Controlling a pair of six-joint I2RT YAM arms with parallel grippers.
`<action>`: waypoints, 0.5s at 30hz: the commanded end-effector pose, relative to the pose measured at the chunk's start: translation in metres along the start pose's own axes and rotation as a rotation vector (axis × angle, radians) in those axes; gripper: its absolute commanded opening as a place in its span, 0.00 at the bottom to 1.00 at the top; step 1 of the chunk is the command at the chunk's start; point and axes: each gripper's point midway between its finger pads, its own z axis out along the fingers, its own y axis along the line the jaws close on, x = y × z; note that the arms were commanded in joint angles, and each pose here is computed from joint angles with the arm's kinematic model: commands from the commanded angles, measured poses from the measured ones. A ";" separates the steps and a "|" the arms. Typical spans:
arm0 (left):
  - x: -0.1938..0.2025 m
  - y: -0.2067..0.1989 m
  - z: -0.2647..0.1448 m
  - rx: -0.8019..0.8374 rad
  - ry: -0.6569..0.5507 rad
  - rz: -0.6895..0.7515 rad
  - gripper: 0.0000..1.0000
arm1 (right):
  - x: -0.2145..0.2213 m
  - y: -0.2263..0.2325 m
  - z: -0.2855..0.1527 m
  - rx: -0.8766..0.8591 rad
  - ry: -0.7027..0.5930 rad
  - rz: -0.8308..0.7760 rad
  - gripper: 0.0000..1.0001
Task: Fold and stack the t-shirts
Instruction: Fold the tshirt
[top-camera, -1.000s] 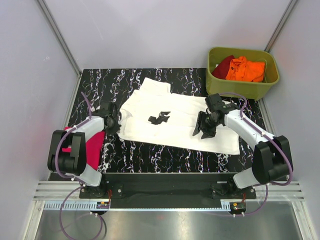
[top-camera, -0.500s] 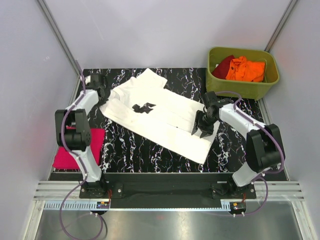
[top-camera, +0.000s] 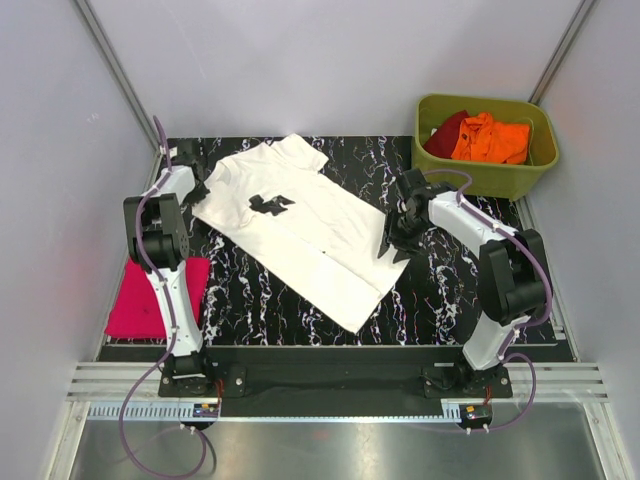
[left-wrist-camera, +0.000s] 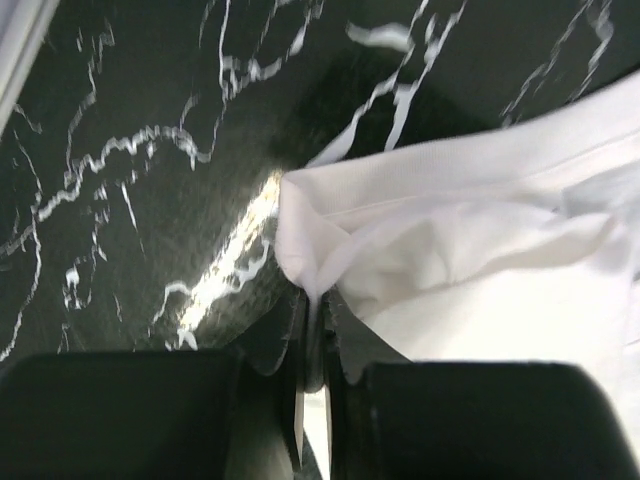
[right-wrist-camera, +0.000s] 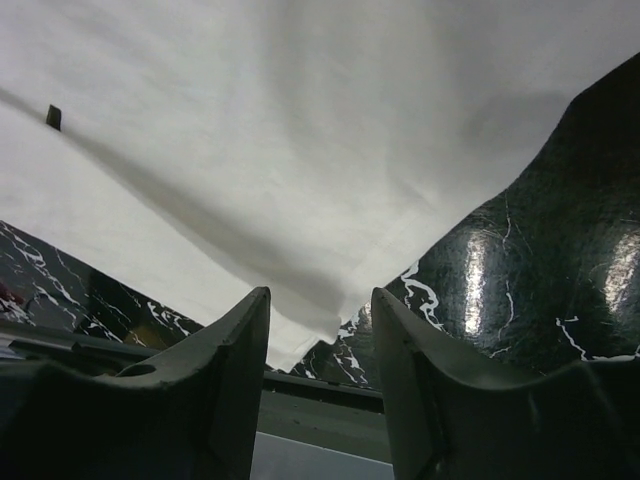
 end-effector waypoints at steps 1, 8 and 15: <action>-0.007 0.005 -0.023 0.022 -0.036 0.006 0.11 | 0.001 0.021 -0.007 -0.114 0.013 -0.010 0.50; -0.009 0.023 -0.029 -0.040 -0.035 0.026 0.16 | 0.040 0.056 -0.001 -0.208 0.071 -0.104 0.34; -0.010 0.034 -0.044 -0.050 -0.039 -0.012 0.17 | 0.071 0.038 0.036 -0.167 0.165 -0.040 0.27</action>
